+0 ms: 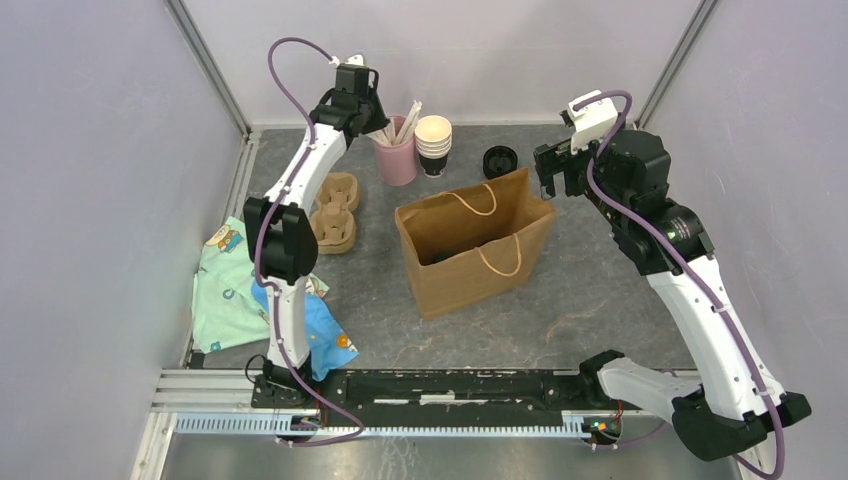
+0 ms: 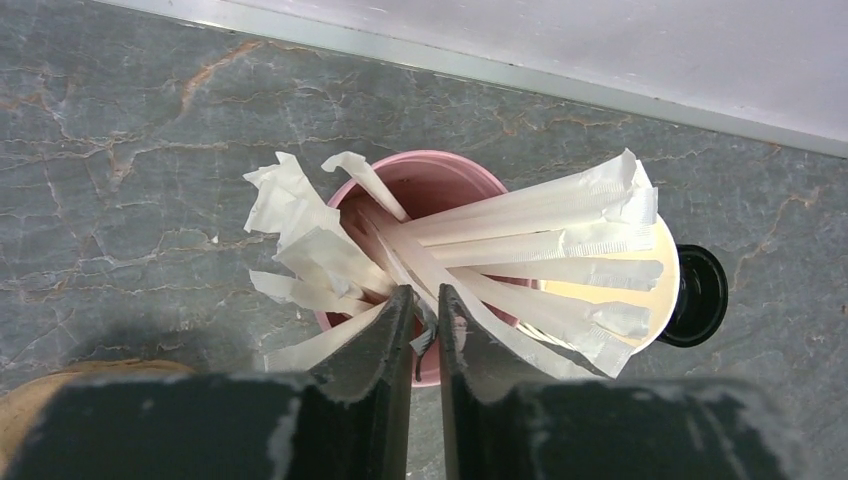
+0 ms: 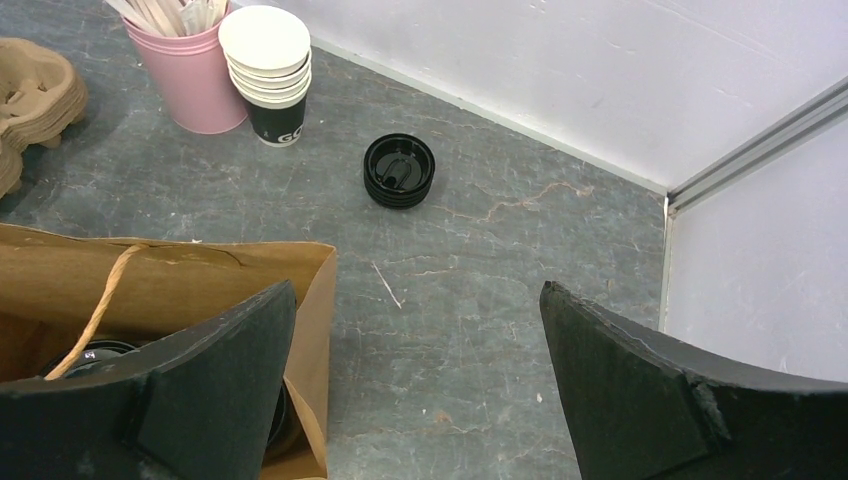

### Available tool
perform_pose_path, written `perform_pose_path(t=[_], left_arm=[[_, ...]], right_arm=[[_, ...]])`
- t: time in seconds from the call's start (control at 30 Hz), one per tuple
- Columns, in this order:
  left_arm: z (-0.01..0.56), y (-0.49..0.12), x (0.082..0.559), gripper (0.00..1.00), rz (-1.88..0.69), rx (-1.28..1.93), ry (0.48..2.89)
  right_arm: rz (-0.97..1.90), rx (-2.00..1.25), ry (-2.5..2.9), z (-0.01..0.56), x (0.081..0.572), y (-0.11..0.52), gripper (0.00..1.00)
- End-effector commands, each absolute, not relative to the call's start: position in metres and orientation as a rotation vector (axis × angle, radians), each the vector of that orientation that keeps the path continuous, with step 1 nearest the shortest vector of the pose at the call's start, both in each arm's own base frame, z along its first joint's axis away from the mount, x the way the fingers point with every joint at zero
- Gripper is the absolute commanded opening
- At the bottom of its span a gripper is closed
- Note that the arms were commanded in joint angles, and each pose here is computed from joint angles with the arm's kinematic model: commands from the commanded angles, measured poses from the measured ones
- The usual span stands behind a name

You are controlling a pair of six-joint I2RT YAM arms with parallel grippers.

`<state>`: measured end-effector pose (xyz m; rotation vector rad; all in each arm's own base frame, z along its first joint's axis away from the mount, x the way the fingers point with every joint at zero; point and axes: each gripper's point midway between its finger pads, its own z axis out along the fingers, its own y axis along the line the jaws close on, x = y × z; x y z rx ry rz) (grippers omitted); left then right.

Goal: Pack the takeout coffee
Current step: Pick up the straw from the storage cup.

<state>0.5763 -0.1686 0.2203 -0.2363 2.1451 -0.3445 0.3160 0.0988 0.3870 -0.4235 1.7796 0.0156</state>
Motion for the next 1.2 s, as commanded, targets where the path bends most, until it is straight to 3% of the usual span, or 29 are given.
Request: perform_pose_path(t=[0.0, 0.23, 0.43, 0.9, 1.17], left_arm=[[0.253, -0.165, 0.584, 0.19, -0.315, -0.178, 2.061], [0.303, -0.161, 0.575, 0.02, -0.315, -0.166, 1.973], [0.362, -0.148, 0.543, 0.02, -0.274, -0.136, 1.901], [0.481, -0.123, 0.418, 0.02, -0.312, 0.024, 1.727], [0.545, -0.187, 0.306, 0.02, -0.739, 0.509, 1.506]], right_arm=[[-0.004, -0.413, 1.747, 0.399, 0.317, 0.095, 0.98], [0.008, -0.435, 1.737, 0.401, 0.317, 0.102, 0.98], [0.034, -0.473, 1.724, 0.402, 0.313, 0.116, 0.98], [0.1, -0.541, 1.696, 0.407, 0.303, 0.144, 0.98], [0.02, -0.432, 1.688, 0.421, 0.303, 0.122, 0.98]])
